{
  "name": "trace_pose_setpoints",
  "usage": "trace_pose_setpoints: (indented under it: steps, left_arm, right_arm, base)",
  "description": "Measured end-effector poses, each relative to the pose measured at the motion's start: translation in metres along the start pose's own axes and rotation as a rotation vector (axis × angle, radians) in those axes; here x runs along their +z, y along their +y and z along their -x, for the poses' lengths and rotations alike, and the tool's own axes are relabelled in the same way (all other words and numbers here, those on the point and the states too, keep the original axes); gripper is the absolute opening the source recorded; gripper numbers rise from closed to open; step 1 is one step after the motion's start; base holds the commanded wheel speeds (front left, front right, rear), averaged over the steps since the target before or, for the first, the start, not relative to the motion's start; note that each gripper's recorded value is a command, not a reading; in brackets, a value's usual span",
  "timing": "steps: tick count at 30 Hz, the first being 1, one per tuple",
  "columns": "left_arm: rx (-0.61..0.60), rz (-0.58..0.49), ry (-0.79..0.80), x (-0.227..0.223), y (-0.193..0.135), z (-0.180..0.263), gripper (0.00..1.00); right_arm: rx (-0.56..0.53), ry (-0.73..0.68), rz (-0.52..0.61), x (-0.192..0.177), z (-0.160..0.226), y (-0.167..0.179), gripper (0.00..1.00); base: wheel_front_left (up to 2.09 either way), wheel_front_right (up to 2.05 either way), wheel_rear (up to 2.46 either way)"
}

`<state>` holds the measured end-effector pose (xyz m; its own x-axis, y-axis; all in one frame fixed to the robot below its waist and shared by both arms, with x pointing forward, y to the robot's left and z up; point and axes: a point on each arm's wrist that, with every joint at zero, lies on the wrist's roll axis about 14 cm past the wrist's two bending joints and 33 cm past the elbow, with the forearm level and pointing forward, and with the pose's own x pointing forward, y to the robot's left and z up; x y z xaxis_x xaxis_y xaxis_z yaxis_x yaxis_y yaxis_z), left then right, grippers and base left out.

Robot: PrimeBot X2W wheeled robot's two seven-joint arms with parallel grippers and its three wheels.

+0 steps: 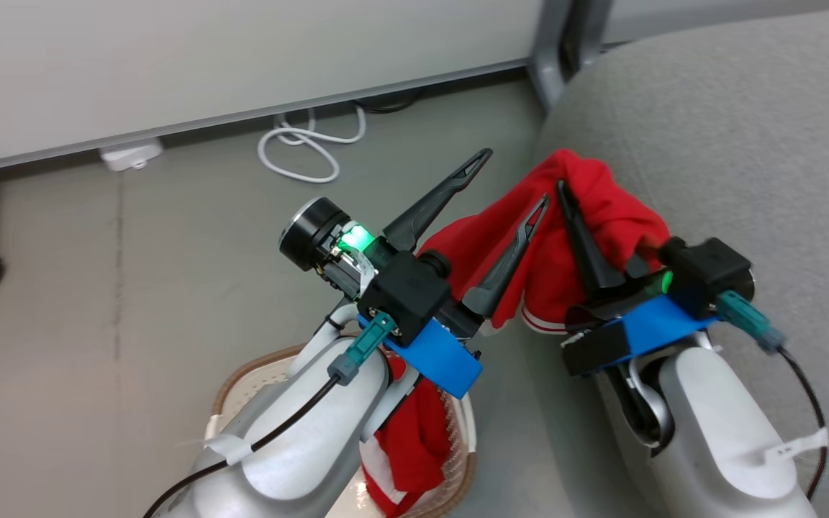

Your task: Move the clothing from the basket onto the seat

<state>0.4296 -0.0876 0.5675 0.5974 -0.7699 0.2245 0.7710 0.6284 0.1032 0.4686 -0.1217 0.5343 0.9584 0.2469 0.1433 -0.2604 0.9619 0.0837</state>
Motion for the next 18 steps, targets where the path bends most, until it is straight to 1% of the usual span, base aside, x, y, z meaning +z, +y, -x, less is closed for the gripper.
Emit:
trace_pose_setpoints:
  steps: [5,10,14,18]
  left_arm:
    - [-0.104,0.03,0.001,-0.011,-0.03,-0.017,1.0]
    - [-0.22,0.064,-0.005,-0.018,-0.066,-0.03,1.0]
    - [-0.295,0.092,-0.013,-0.021,-0.09,-0.038,1.0]
    - [-0.326,0.101,-0.016,-0.022,-0.1,-0.04,1.0]
  right_arm:
    - [-0.144,-0.02,0.023,0.01,0.028,-0.047,0.0]
    - [-0.278,-0.02,0.054,0.016,0.063,-0.087,0.0]
    - [-0.367,-0.016,0.078,0.02,0.089,-0.11,0.0]
    - [-0.415,-0.015,0.081,0.021,0.104,-0.121,0.0]
  base:
    - [0.0,0.0,0.0]
    - [0.0,0.0,0.0]
    - [0.0,0.0,0.0]
    - [0.0,0.0,0.0]
